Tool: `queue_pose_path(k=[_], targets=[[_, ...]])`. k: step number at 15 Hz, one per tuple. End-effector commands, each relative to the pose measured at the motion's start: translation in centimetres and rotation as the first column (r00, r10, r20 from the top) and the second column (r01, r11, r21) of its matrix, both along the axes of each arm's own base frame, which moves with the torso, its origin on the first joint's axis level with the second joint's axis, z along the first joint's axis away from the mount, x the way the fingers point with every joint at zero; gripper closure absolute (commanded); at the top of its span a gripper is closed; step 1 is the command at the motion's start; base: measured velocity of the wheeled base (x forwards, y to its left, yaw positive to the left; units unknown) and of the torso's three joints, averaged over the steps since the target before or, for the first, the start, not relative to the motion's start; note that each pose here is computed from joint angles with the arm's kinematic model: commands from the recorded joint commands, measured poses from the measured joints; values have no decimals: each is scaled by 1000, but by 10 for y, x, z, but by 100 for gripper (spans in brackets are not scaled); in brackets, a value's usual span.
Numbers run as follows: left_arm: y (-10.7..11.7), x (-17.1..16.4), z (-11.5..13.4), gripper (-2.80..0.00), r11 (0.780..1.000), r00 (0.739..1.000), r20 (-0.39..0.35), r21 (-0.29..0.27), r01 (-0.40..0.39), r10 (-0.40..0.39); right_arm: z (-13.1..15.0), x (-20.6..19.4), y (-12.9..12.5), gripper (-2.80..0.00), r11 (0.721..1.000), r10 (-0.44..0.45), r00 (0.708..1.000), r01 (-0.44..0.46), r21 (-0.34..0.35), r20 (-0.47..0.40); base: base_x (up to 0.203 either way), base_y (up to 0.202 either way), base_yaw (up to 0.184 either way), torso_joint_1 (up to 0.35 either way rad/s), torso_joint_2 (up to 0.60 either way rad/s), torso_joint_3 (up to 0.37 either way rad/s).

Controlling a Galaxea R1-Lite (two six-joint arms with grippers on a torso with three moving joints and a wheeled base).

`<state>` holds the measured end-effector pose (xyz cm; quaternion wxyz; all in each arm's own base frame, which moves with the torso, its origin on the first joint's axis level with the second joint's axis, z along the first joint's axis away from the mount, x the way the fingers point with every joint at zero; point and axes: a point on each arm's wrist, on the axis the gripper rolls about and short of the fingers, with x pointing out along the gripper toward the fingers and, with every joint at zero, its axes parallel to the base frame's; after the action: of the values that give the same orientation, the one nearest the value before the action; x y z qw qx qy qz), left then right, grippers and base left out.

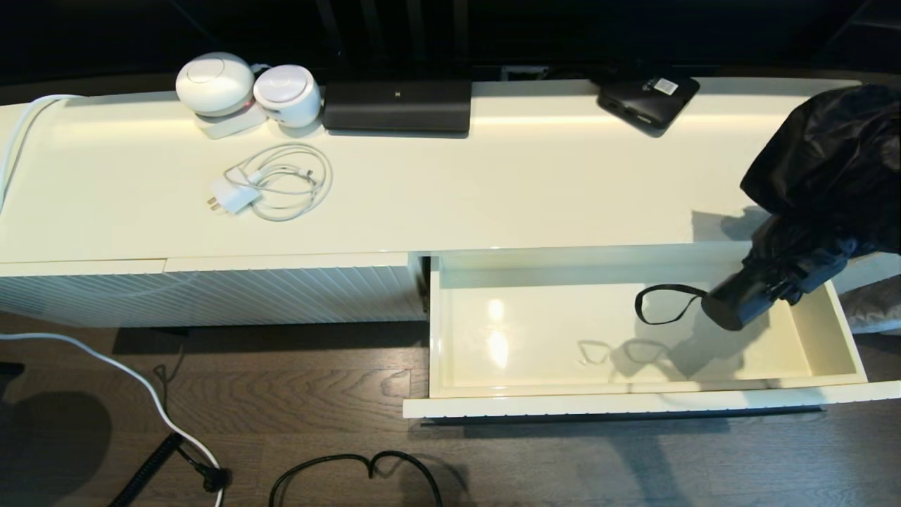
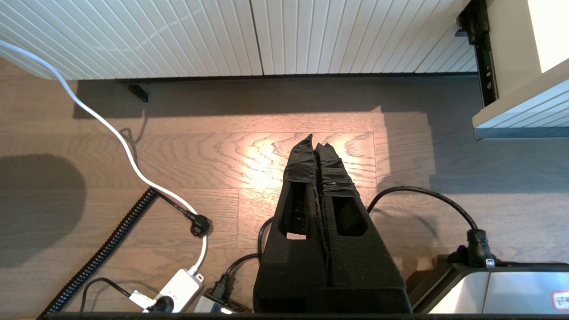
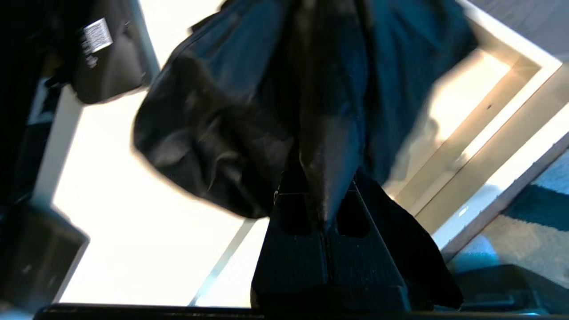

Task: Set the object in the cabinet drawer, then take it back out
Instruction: Take the umbrella out of the drawer and put it on the table

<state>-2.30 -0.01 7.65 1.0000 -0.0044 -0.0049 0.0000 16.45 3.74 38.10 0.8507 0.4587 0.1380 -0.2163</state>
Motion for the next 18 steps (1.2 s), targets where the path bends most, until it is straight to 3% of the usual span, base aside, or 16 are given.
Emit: queue_pose_path(k=[1, 11, 15, 18], targets=[[0, 0, 0, 0, 1000, 1000, 2, 1, 0, 0, -12, 30, 7, 0, 1000, -17, 998, 16, -17, -57, 0, 0, 0, 0, 0, 0], [0, 0, 0, 0, 1000, 1000, 3, 0, 0, 0, -1, 86, 8, 0, 998, -62, 996, 62, -7, 65, 0, 0, 0, 0, 0, 0], [0, 0, 0, 0, 1000, 1000, 2, 0, 0, 0, 12, 96, 5, 0, 997, -56, 980, 65, -41, 191, 0, 0, 0, 0, 0, 0], [0, 0, 0, 0, 1000, 1000, 1, 0, 0, 0, 13, 100, 3, 0, 997, -60, 975, 70, -37, 215, 0, 0, 0, 0, 0, 0]])
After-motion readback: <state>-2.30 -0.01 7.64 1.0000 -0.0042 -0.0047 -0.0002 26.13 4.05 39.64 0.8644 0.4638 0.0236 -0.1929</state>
